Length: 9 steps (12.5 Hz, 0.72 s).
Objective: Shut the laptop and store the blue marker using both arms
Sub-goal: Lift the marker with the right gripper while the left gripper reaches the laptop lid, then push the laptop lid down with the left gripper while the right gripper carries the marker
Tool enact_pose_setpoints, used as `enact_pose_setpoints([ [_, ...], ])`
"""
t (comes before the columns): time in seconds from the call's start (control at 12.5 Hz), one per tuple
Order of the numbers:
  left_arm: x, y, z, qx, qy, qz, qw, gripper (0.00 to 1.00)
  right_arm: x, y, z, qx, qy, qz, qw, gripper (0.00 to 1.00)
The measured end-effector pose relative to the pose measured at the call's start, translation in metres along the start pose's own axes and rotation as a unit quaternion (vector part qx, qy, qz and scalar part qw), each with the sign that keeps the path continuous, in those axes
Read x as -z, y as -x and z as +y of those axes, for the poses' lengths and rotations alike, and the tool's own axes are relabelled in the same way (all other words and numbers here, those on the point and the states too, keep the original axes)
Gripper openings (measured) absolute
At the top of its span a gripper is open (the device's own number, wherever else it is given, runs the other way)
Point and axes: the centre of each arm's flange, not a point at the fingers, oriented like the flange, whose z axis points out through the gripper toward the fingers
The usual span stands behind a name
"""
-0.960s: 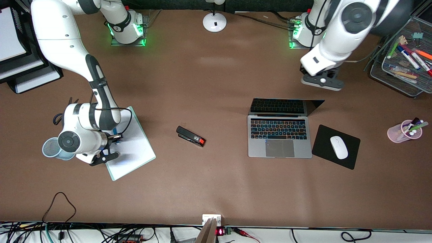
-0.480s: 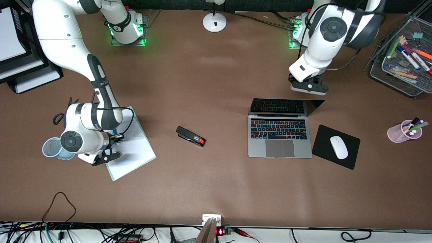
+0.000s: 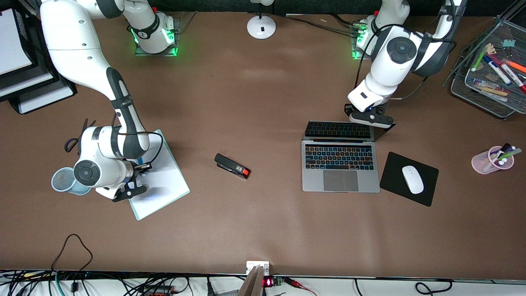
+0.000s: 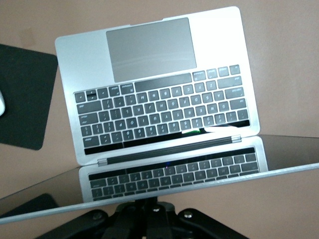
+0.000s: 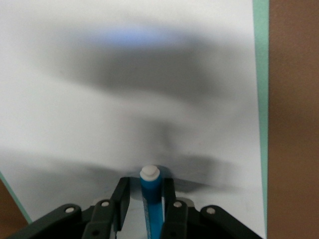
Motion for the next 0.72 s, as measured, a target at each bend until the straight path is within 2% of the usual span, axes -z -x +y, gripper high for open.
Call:
enact_pose_setpoints([
  [0.16,-0.002,-0.003,-0.001,0.002,0.005,0.012,1.000,0.01,0.000,0.000,0.003,-0.002,0.000,0.001,1.000,0.22],
  [0.32,-0.002,-0.007,-0.003,0.006,0.009,0.025,1.000,0.01,0.000,0.001,0.003,-0.002,-0.001,0.001,1.000,0.18],
  [0.48,-0.003,-0.012,-0.005,0.009,0.015,0.041,0.999,0.01,0.002,0.000,0.003,-0.002,0.000,0.003,1.000,0.18],
  [0.72,-0.009,-0.017,-0.007,0.013,0.024,0.061,0.998,0.01,0.031,-0.008,0.005,-0.003,0.006,0.030,1.000,0.18],
])
